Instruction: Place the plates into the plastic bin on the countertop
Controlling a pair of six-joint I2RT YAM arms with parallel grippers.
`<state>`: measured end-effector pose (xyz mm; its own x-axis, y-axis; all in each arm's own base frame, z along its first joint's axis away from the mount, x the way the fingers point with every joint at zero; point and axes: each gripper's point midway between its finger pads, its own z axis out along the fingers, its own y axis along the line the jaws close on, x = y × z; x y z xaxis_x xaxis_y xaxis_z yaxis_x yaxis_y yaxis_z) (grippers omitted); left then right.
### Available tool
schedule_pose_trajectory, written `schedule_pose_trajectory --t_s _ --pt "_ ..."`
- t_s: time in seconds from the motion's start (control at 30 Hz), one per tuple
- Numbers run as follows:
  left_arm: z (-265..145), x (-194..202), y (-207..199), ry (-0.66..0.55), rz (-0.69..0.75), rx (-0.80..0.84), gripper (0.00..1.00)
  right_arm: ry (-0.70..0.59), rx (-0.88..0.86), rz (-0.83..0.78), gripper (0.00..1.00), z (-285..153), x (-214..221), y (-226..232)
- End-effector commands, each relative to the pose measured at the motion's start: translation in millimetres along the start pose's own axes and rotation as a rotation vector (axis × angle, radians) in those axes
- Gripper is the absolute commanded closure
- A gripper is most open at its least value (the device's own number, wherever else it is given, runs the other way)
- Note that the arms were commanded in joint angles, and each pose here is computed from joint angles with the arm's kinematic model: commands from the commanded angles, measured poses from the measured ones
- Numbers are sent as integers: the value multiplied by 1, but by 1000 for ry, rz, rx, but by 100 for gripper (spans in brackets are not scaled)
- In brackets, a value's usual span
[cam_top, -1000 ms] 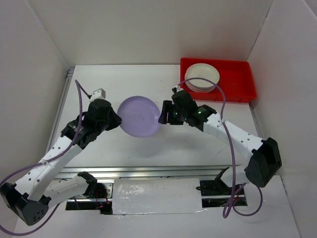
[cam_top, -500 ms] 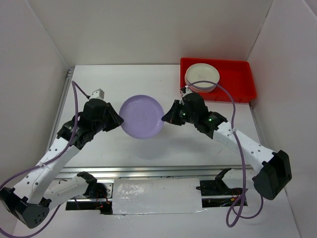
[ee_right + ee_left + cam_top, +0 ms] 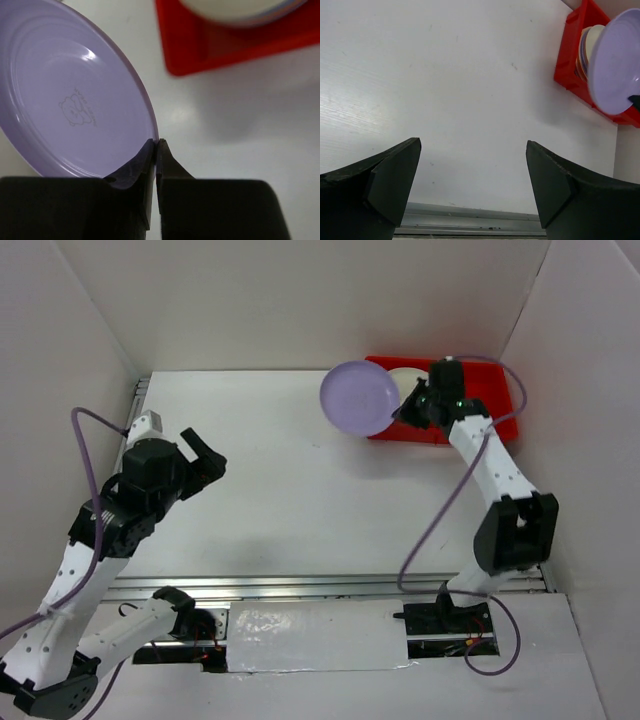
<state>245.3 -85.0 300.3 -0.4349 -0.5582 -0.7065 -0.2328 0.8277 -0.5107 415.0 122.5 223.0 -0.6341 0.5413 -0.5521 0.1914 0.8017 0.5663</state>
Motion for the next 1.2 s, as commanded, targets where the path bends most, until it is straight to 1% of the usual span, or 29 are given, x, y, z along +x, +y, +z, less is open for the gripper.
schedule_pose_trajectory --t_s 0.0,0.07,0.1,0.13,0.2,0.27,0.3,0.37,0.4,0.5,0.53,0.57,0.6,0.63,0.67,0.7,0.73,0.77,0.8,0.83,0.87,0.93,0.97,1.03,1.07,1.1,1.13,1.17 --pt "-23 -17 25 -75 51 -74 1 -71 136 39 100 23 -72 -37" --pt "-30 -14 30 -71 106 -59 1 -69 204 64 100 34 -91 -56" --pt "-31 -10 31 -52 126 -49 1 -53 264 120 100 50 -102 -89" --pt "-31 -6 32 -40 149 -46 1 -77 251 135 100 51 -119 -89" --pt "-26 9 36 15 206 -29 1 -93 250 189 100 62 -138 -103" --pt "-19 21 39 41 272 -2 1 -119 246 209 100 67 -152 -108" --pt "-17 26 40 54 288 7 1 -140 238 219 100 71 -166 -109" --pt "-10 32 51 62 339 -22 1 -134 238 235 100 74 -175 -108" --pt "-8 31 57 51 349 -49 1 -159 242 231 100 79 -188 -107" --pt "0 38 62 76 377 -67 1 -152 263 238 100 90 -189 -113" --pt "3 42 58 99 388 -46 1 -149 254 241 93 92 -188 -113" --pt "4 43 58 101 389 -43 1 -140 244 241 79 94 -186 -112" --pt "6 42 58 98 388 -46 1 -125 238 237 36 94 -182 -111" --pt "7 41 60 91 383 -60 1 -133 232 225 20 91 -181 -104" --pt "9 40 61 91 385 -64 1 -172 206 200 16 72 -190 -88" --pt "9 39 61 86 382 -64 1 -170 209 192 0 69 -183 -88" --pt "10 39 62 83 379 -66 1 -194 168 175 0 60 -187 -75" --pt "11 38 62 82 378 -66 1 -220 133 164 0 37 -190 -60" --pt "11 38 64 80 375 -73 1 -240 106 155 0 24 -194 -50" --pt "12 36 65 74 365 -82 1 -254 92 142 0 11 -196 -43" --pt "12 35 66 75 366 -84 1 -287 64 122 0 -15 -200 -27" --pt "11 31 67 63 351 -97 1 -316 60 82 0 -43 -199 -18" --pt "11 27 69 47 347 -112 1 -343 47 51 0 -69 -191 -5" --pt "9 17 66 20 338 -121 1 -360 61 -32 0 -92 -177 1" --pt "8 10 66 3 339 -139 1 -398 90 -59 0 -117 -167 0" --pt "7 -1 59 -16 326 -145 1 -383 112 -90 0 -123 -152 1" --pt "5 -9 57 -30 317 -158 1 -428 116 -128 0 -152 -146 2" --pt "2 -17 57 -44 314 -180 1 -393 145 -158 0 -150 -120 -3"
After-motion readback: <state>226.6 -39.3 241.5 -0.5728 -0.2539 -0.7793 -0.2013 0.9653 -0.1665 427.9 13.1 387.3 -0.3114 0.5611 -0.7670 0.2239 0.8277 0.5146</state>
